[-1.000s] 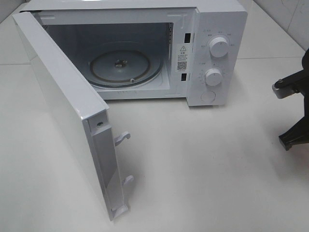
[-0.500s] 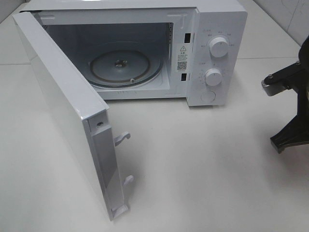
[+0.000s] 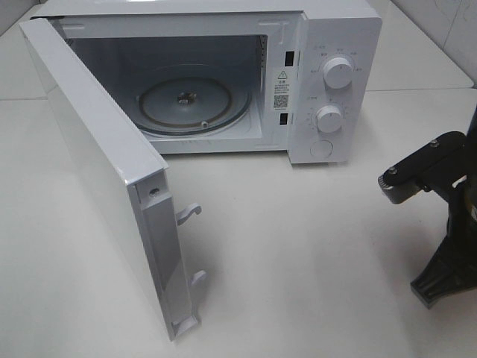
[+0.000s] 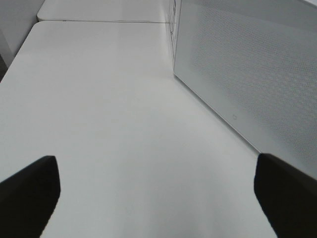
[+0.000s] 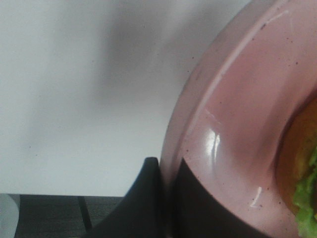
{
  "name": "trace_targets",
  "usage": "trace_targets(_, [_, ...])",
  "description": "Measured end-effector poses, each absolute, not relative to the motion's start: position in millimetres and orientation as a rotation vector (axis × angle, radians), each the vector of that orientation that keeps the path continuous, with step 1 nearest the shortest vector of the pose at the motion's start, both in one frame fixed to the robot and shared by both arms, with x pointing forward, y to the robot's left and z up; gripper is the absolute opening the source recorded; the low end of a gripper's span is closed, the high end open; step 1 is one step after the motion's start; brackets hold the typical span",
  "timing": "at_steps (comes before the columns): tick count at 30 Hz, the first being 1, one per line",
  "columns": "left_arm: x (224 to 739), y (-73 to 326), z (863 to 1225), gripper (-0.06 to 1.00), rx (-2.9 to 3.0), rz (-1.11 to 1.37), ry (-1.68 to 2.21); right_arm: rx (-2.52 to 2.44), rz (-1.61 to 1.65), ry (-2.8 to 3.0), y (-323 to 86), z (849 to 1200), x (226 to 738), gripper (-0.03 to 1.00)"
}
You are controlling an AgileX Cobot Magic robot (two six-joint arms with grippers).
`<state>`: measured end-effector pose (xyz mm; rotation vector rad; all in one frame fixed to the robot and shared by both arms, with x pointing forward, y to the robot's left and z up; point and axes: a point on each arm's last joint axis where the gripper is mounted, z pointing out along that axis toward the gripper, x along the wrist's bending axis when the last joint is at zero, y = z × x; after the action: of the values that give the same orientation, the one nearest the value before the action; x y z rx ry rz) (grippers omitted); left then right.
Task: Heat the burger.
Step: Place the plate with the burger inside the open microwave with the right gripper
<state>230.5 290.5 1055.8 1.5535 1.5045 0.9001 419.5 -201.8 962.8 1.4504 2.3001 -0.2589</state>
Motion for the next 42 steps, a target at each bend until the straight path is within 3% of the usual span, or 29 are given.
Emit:
trace_targets(21, [230.5, 290.5, 1055.8, 0.99, 1.553, 0.9, 1.504, 1.116, -0.212, 2.458, -167.5, 972.6, 369.1, 0.02])
trace_targets(42, [230.5, 290.5, 1055.8, 0.99, 1.553, 0.9, 1.504, 1.005, -0.22, 2.486, -165.3, 973.5, 367.9, 0.02])
